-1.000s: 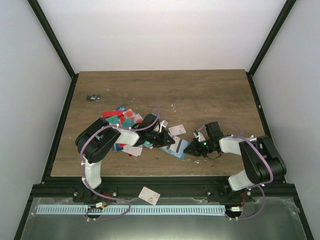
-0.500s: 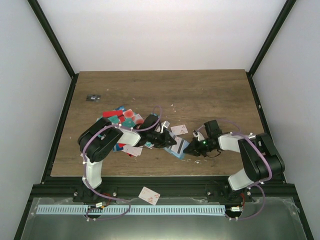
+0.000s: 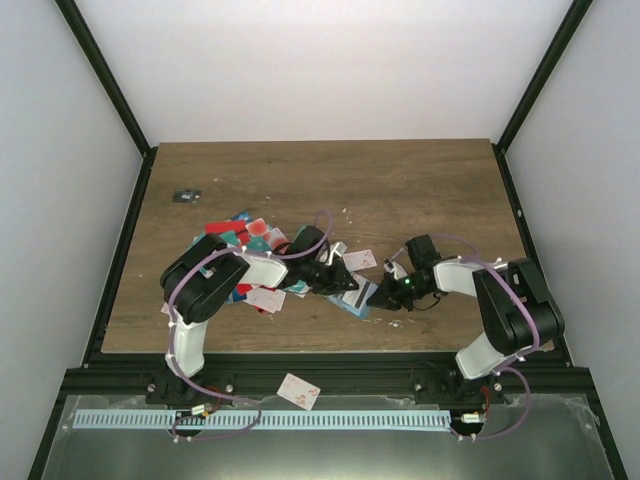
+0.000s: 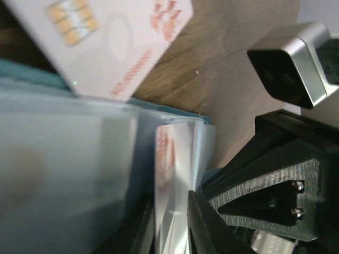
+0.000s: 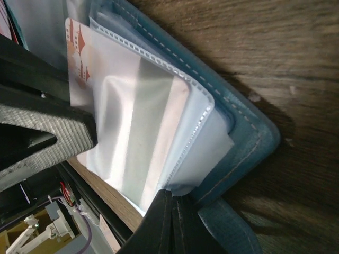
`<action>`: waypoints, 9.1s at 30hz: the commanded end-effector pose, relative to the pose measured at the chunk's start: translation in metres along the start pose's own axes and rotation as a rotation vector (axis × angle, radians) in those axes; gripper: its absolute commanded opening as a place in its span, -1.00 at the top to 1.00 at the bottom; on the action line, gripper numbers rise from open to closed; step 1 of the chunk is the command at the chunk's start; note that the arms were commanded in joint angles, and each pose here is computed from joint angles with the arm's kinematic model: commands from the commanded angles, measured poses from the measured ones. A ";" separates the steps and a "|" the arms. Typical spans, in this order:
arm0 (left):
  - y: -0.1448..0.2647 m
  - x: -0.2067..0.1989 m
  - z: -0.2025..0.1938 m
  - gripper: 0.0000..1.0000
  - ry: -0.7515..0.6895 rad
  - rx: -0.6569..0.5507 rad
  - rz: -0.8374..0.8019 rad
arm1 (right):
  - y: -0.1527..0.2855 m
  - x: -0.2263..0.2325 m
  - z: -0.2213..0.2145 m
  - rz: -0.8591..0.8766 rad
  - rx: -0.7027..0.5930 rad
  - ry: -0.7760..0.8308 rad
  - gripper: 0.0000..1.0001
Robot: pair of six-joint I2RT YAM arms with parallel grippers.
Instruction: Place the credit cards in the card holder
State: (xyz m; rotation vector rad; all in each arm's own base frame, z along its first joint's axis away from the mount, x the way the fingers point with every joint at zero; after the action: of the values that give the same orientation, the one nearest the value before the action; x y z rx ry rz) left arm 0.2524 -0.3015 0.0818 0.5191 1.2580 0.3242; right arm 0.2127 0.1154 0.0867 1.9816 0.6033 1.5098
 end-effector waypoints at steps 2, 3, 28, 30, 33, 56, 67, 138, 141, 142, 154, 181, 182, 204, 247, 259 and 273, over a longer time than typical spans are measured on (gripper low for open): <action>-0.017 0.001 -0.018 0.55 -0.048 0.173 0.085 | -0.004 0.001 0.013 -0.095 -0.057 0.067 0.99; -0.017 -0.001 -0.017 0.53 -0.058 0.184 0.077 | -0.003 0.001 0.014 -0.096 -0.059 0.073 0.99; 0.078 -0.051 -0.005 -0.76 -0.160 0.157 0.346 | 0.021 0.023 0.006 -0.081 -0.132 0.112 0.69; 0.086 -0.043 -0.004 -0.74 -0.150 0.129 0.398 | 0.024 0.026 0.005 -0.083 -0.141 0.116 0.67; 0.098 -0.029 -0.002 -0.72 -0.128 0.069 0.460 | 0.032 0.029 0.003 -0.113 -0.170 0.105 0.46; 0.071 0.024 -0.005 -0.62 -0.106 0.045 0.301 | 0.050 0.019 -0.003 -0.289 -0.328 -0.045 -0.31; 0.077 0.006 -0.001 -0.48 -0.115 0.009 0.214 | 0.029 0.012 -0.001 -0.166 -0.253 -0.010 0.73; 0.052 -0.047 -0.001 0.06 -0.166 0.020 0.191 | 0.026 0.055 -0.003 -0.108 -0.158 0.192 0.13; 0.048 -0.043 -0.001 0.20 -0.157 0.024 0.187 | 0.030 0.059 -0.002 -0.114 -0.170 0.205 0.12; 0.046 -0.042 -0.001 0.24 -0.154 0.025 0.187 | 0.031 0.060 -0.002 -0.119 -0.175 0.206 0.13; 0.032 -0.024 -0.002 0.60 -0.114 0.047 0.231 | 0.029 0.053 0.001 -0.199 -0.181 0.189 0.53; 0.023 -0.007 -0.010 0.84 -0.088 0.079 0.277 | 0.016 0.078 0.003 -0.070 -0.097 0.218 0.99; 0.022 -0.007 -0.010 0.85 -0.088 0.082 0.277 | 0.014 0.079 0.002 -0.070 -0.089 0.219 0.99; 0.018 0.003 -0.017 0.92 -0.088 0.093 0.267 | -0.028 0.079 0.012 -0.202 -0.026 0.172 0.99; 0.019 0.005 -0.019 0.92 -0.096 0.095 0.269 | -0.040 0.073 -0.003 -0.393 -0.003 0.134 0.99; 0.020 0.004 -0.020 0.92 -0.106 0.102 0.272 | -0.023 0.085 -0.004 -0.433 -0.064 0.137 0.99; 0.019 0.002 -0.019 0.92 -0.109 0.100 0.262 | -0.039 0.092 0.007 -0.383 -0.044 0.135 0.99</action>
State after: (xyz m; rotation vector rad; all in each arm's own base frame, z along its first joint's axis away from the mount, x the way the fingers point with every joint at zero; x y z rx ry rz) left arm 0.2425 -0.2851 0.1030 0.7129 1.0912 0.4284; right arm 0.2390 0.1969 0.1287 1.6361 0.9271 1.4218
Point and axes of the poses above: each gripper's point midway between its finger pads, its own y axis back along the fingers, its own x axis along the line the jaws close on, z = x × y, the point moved 10 cm from there along y, back along the fingers, and after that the axes turned 10 degrees about -y, right-handed, at the moved point
